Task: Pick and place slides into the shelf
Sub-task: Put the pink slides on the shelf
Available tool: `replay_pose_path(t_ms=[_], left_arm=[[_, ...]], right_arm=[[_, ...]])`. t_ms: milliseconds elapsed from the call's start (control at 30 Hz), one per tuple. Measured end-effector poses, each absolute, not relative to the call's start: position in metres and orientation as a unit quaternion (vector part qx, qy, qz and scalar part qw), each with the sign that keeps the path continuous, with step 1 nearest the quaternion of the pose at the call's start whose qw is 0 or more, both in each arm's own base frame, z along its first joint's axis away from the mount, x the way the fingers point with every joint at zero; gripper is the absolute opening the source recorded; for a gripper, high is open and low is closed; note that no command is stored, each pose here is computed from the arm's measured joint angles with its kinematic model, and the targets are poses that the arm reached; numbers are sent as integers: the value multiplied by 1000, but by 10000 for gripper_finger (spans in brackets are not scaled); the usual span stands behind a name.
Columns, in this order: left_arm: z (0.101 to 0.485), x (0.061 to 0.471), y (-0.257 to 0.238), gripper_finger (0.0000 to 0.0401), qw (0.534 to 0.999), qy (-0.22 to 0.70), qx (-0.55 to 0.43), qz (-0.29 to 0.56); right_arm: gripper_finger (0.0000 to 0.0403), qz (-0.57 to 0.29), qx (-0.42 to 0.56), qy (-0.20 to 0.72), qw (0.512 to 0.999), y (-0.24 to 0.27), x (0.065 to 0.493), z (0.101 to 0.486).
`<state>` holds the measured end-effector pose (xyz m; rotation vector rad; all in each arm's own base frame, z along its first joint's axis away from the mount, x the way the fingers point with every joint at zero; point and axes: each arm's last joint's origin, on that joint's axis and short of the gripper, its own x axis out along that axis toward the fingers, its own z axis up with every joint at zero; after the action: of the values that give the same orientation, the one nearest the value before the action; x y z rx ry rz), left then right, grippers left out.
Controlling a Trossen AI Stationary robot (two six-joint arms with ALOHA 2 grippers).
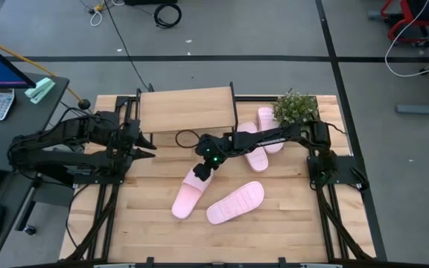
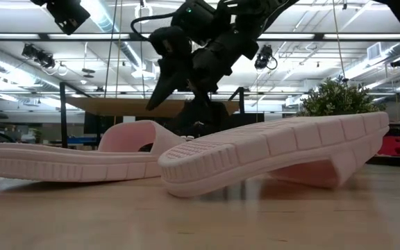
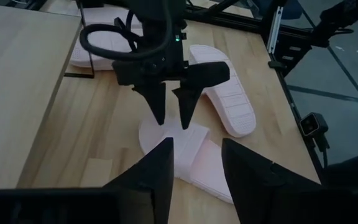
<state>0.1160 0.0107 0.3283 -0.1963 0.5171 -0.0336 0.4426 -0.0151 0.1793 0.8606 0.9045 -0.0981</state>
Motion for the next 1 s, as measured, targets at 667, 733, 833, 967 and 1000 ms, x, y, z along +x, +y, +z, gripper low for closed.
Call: replay_pose_path(t_ms=[667, 733, 833, 967, 1000], left_arm=[[328, 116, 11, 138, 962, 255, -98, -15], [328, 116, 11, 135, 962, 255, -98, -15], [328, 116, 11, 134, 961, 256, -101, -14], [328, 116, 11, 139, 961, 256, -101, -14], [328, 116, 11, 141, 961, 256, -102, -14]], right_arm=[[254, -93, 385, 449, 801, -10, 438, 169], [254, -92, 387, 454, 798, -9, 438, 167], [254, -86, 394, 456, 793, -8, 439, 163], [254, -81, 413, 462, 780, -7, 441, 155], [254, -78, 415, 463, 779, -7, 442, 154]])
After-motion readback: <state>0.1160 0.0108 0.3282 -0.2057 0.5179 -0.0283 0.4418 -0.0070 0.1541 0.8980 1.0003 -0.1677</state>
